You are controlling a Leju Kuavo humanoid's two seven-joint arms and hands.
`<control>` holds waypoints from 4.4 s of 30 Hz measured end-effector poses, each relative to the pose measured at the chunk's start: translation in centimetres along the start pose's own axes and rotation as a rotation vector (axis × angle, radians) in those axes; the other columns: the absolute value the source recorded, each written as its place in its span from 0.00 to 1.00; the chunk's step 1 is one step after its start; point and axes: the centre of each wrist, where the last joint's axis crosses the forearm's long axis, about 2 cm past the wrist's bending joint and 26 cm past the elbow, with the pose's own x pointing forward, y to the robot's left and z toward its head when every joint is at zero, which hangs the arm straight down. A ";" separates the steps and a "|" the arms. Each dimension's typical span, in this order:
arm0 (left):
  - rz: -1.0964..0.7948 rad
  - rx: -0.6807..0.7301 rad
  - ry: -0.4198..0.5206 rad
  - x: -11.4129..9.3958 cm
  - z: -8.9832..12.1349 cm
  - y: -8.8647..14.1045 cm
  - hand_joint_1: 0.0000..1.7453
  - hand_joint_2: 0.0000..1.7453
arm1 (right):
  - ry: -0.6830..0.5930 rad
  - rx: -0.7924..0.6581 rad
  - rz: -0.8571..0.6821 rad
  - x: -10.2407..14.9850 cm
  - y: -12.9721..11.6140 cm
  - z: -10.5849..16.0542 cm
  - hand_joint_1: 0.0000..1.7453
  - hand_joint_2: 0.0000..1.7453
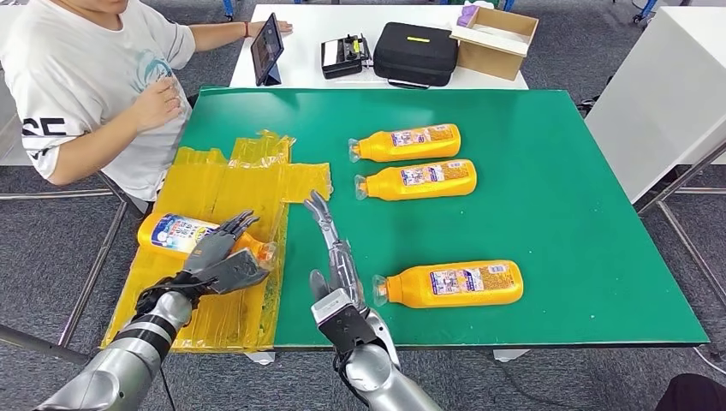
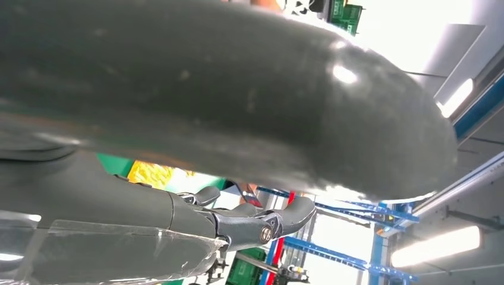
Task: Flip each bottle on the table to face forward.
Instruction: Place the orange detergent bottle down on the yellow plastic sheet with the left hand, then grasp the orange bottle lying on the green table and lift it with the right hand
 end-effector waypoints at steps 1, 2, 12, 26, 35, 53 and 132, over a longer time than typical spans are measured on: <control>0.040 -0.008 -0.005 0.1 -0.1 0.1 0.00 0.00 | 0.002 0.001 0.000 0.0 0.0 0.0 0.00 0.00; 0.084 -0.012 -0.014 0.1 -0.2 0.3 0.00 0.00 | 0.004 0.001 0.001 -0.1 0.0 0.1 0.00 0.00; 0.209 0.088 -0.062 0.7 -0.3 0.1 0.00 0.00 | 0.017 0.007 0.003 -0.3 0.2 0.3 0.00 0.00; 0.665 0.888 -0.046 1.4 1.2 -0.1 0.00 1.00 | 0.129 0.065 0.443 -2.2 -4.4 0.4 0.00 1.00; 0.431 1.004 -0.003 0.4 5.7 -2.1 0.00 1.00 | 0.484 0.239 0.622 -4.7 -17.4 2.3 0.00 1.00; 0.273 0.935 -0.015 0.8 6.3 -3.9 0.00 1.00 | 0.636 0.482 0.531 2.3 -34.7 3.7 0.00 1.00; 0.553 0.665 -0.207 8.3 0.5 -8.4 0.00 1.00 | 0.991 0.951 0.537 5.6 -31.8 17.3 0.00 1.00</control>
